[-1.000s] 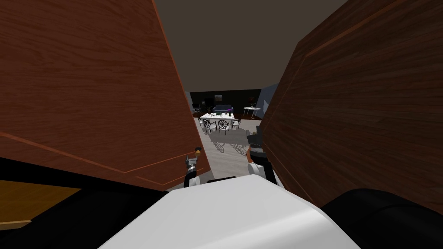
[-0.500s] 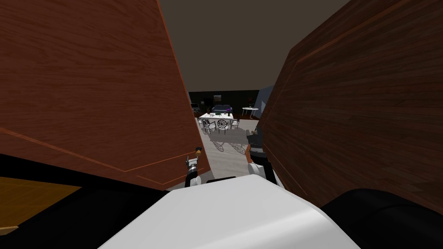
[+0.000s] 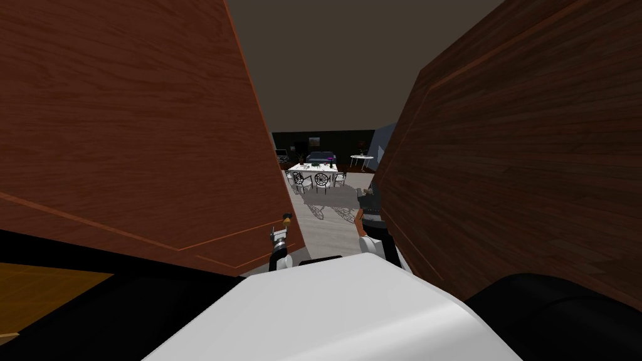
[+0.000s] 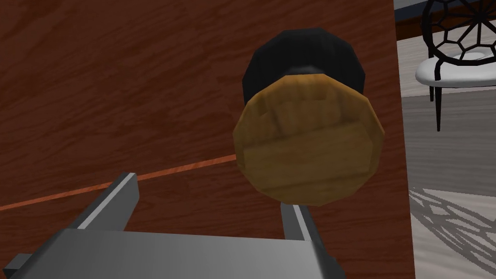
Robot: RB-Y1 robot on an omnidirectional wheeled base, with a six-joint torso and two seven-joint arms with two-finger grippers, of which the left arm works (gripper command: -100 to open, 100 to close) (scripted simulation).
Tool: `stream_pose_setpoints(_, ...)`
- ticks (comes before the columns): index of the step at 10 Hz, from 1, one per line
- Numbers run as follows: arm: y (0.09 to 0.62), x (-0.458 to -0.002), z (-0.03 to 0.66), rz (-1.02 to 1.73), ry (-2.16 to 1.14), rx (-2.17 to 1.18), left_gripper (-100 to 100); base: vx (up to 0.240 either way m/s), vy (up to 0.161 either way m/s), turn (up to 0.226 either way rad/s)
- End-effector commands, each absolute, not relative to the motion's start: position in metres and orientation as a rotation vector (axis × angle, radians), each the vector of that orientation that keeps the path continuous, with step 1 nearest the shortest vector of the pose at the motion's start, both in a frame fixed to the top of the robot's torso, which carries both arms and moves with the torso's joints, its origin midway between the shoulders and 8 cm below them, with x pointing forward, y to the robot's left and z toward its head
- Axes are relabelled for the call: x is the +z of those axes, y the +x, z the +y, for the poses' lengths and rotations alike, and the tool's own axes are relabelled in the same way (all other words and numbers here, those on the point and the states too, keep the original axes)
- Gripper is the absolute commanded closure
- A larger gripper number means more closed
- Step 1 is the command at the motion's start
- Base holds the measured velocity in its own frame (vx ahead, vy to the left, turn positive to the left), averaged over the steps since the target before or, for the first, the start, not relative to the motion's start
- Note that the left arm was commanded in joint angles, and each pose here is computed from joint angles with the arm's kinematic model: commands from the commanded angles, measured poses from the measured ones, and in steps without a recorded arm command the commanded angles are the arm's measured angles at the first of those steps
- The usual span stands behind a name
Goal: Push the door open
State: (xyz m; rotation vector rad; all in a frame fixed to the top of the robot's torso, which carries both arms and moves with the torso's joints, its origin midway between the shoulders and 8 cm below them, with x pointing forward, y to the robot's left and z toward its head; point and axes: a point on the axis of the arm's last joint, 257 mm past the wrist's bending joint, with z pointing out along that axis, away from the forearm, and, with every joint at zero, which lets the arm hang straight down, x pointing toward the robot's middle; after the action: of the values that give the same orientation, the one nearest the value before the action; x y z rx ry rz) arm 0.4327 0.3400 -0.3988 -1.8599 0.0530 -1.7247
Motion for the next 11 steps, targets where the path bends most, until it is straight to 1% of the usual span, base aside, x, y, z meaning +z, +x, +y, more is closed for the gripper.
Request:
stream_pose_setpoints(1,0.446,-0.385,0.319,0.048,-1.851,-1.791,-100,-0.017,0.009,-0.015)
stream_pose_setpoints(5,0.446,-0.385,0.319,0.048,-1.851,-1.791,-100,-0.002,-0.004,0.012)
stream_pose_setpoints(7,0.446,-0.387,0.312,-0.056,-1.89,-1.842,-100,-0.042,0.026,-0.06)
stream_pose_setpoints(11,0.447,-0.387,0.308,-0.121,-1.912,-1.875,-100,-0.036,0.007,-0.022)
